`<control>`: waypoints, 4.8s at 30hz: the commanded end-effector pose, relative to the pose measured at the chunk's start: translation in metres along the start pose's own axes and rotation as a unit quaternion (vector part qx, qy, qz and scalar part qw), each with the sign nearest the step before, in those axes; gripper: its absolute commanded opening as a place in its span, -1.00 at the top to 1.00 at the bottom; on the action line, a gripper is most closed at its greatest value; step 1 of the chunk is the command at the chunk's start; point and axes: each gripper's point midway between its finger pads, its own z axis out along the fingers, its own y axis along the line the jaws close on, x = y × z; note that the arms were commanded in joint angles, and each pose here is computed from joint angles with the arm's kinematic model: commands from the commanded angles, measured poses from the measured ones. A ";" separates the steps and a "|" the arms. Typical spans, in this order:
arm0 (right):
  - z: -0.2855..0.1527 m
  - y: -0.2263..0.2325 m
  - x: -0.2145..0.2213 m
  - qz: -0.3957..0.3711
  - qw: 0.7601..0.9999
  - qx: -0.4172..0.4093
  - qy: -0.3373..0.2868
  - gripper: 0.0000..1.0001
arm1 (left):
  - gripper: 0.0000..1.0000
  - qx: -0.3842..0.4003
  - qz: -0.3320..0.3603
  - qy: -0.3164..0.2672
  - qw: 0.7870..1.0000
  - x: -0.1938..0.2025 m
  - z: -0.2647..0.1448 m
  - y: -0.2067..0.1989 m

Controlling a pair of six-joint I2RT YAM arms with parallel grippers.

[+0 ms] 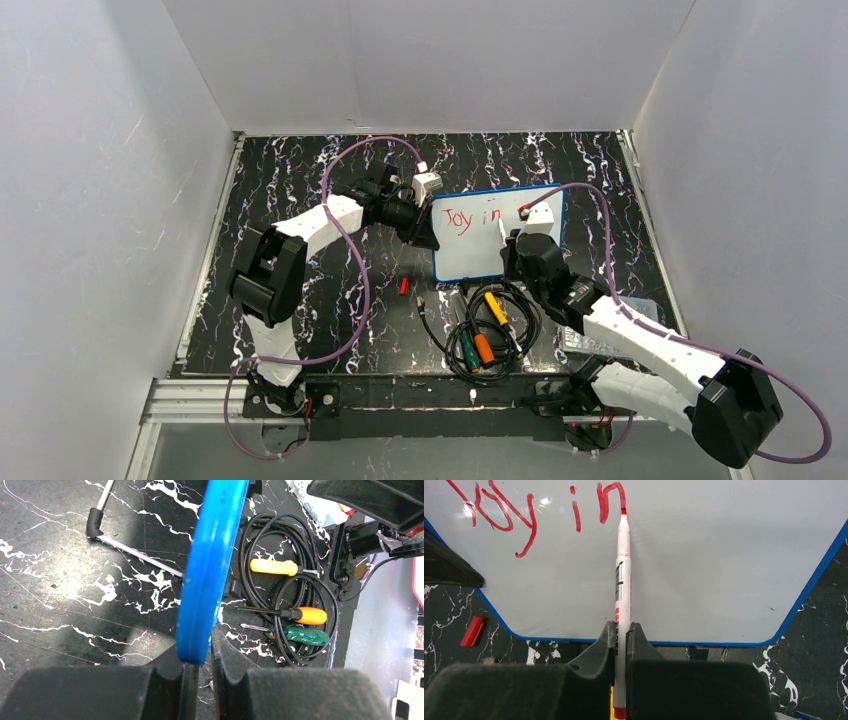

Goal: Write a sentence on the whiteboard

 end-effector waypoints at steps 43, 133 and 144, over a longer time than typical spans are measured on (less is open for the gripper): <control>-0.010 -0.039 -0.044 -0.008 0.997 0.053 -0.051 0.97 | 1.00 -0.011 0.033 -0.011 0.999 -0.016 -0.013 -0.010; 0.000 -0.052 -0.064 -0.019 0.997 0.045 -0.067 0.97 | 1.00 -0.013 0.037 -0.012 0.999 -0.018 -0.015 -0.010; -0.003 -0.050 -0.022 0.003 1.000 0.030 -0.005 0.97 | 1.00 -0.012 0.036 -0.011 0.999 -0.018 -0.015 -0.011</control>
